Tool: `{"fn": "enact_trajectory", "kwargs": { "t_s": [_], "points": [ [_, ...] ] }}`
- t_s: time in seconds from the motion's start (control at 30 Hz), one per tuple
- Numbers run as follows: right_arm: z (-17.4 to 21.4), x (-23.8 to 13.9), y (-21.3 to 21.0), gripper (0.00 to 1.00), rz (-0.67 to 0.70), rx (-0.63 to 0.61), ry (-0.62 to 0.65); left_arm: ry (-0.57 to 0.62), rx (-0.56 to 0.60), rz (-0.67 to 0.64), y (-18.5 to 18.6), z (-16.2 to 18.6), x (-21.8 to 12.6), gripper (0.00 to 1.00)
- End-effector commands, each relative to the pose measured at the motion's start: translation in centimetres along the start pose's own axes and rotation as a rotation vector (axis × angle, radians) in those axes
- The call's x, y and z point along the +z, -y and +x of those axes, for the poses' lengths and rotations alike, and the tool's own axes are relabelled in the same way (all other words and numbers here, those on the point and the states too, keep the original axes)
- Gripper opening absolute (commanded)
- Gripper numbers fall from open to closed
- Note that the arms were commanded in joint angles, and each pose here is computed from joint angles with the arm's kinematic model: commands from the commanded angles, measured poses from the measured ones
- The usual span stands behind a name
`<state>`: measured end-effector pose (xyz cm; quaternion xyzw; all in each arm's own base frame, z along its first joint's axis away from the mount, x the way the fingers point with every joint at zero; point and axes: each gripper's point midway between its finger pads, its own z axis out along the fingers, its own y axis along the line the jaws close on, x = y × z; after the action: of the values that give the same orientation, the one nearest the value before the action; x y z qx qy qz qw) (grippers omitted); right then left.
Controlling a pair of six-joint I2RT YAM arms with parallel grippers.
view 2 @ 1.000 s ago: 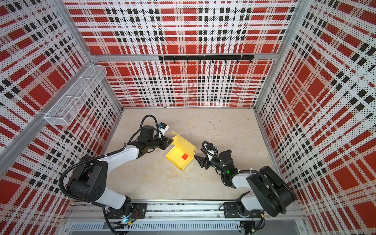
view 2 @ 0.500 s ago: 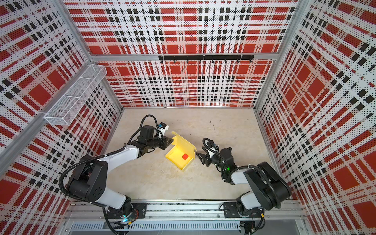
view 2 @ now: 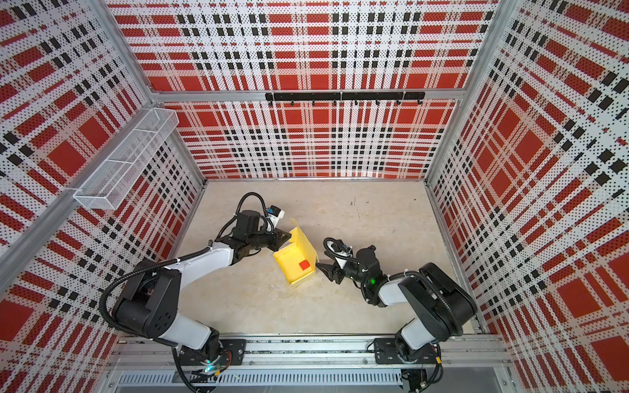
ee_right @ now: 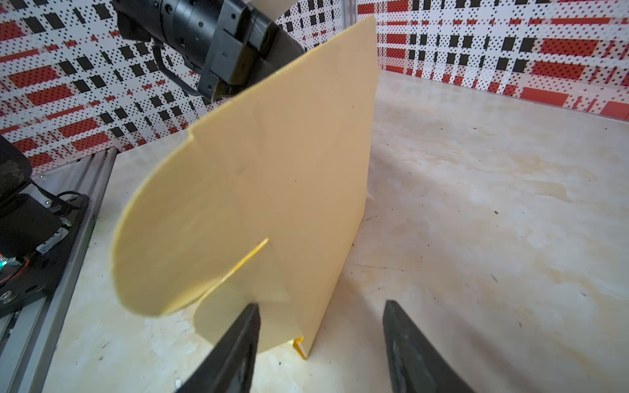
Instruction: Fold the paper box
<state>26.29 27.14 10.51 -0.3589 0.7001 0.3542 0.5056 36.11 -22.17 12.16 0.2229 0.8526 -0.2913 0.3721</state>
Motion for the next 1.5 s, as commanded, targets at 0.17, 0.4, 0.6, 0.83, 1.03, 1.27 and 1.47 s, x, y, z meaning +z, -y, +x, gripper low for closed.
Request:
{"fn": "enact_trajectory", "kwargs": {
  "t_s": [0.17,0.4,0.6,0.83,1.03,1.27,1.47],
  "points": [
    [-1.3,0.3,-0.8,0.62,-0.021,-0.084,0.07,-0.016,0.0,0.045,1.4,0.5,1.1,0.14],
    [-1.5,0.5,-1.7,0.67,-0.042,-0.11,0.073,-0.023,-0.004,0.039,1.1,0.9,1.2,0.15],
    [0.6,0.8,-2.8,0.7,-0.077,-0.145,-0.023,-0.022,-0.003,0.037,1.0,1.2,1.3,0.15],
    [0.5,0.4,-3.2,0.71,-0.073,-0.152,-0.013,-0.021,-0.006,0.044,1.2,1.1,1.2,0.15],
    [-0.7,1.2,-2.6,0.7,-0.046,-0.158,0.033,-0.024,-0.002,0.051,1.5,1.1,1.2,0.15],
    [-0.9,2.1,-2.1,0.67,-0.017,-0.169,0.067,-0.039,-0.001,0.045,1.2,1.6,1.4,0.15],
    [-1.2,2.5,-1.9,0.6,0.024,-0.201,0.071,-0.036,0.001,0.051,1.3,1.7,1.3,0.15]
  ]
}}
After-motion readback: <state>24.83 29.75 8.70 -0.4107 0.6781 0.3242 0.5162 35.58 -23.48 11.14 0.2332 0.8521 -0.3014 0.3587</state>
